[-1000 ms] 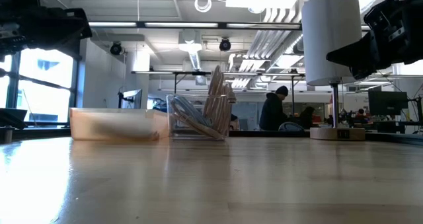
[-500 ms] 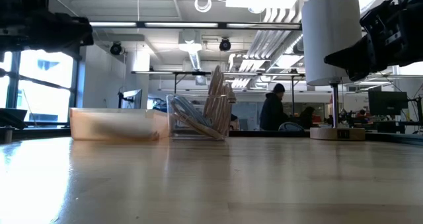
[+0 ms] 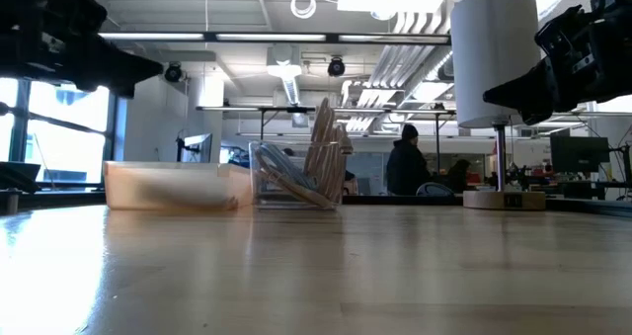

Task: Pick & Place USB Port
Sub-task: Return to Home Position

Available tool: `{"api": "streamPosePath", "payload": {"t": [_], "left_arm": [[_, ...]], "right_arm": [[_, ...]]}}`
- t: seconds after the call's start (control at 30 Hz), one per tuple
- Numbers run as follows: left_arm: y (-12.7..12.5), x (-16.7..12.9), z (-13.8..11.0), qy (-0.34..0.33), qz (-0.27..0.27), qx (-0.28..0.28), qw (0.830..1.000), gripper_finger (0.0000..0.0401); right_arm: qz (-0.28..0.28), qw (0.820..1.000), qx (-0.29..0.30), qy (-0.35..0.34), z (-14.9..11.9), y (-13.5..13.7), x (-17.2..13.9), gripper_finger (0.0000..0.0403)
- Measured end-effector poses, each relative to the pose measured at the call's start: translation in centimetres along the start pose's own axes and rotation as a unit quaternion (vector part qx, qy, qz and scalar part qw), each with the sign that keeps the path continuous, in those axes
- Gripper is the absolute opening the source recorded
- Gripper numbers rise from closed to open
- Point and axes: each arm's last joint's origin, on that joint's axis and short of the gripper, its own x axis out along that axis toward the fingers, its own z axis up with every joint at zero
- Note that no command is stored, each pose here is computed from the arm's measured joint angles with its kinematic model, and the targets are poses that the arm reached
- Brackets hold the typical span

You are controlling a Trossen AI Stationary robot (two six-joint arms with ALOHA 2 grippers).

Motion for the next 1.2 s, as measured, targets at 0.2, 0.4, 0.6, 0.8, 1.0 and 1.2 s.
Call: {"api": "streamPosePath", "payload": {"t": [0.2,0.4,0.6,0.8,1.0,1.2], "left_arm": [[0.47,-0.04,-0.02,0.002,0.082,-0.063,0.995,0.0],[0.74,-0.06,-0.09,-0.002,0.13,-0.071,0.989,0.0],[0.61,-0.03,-0.16,0.001,0.108,-0.068,0.992,0.0],[0.47,0.0,-0.21,0.003,0.084,-0.062,0.994,0.0],[0.31,0.03,-0.29,0.006,0.059,-0.061,0.996,0.0],[0.19,0.04,-0.32,0.008,0.039,-0.057,0.998,0.0]], "right_arm": [[0.0,1.0,0.004,0.001,-0.01,0.0,0.0,0.0],[0.0,1.0,0.004,0.002,-0.03,0.0,0.0,0.0],[0.0,1.0,0.004,0.002,-0.04,0.0,0.0,0.0],[-0.001,1.0,0.004,0.002,-0.04,-0.01,0.0,0.0],[-0.009,1.0,0.004,0.002,-0.04,-0.05,0.0,0.0],[-0.006,1.0,0.004,0.002,-0.06,-0.03,0.0,0.0001]]}}
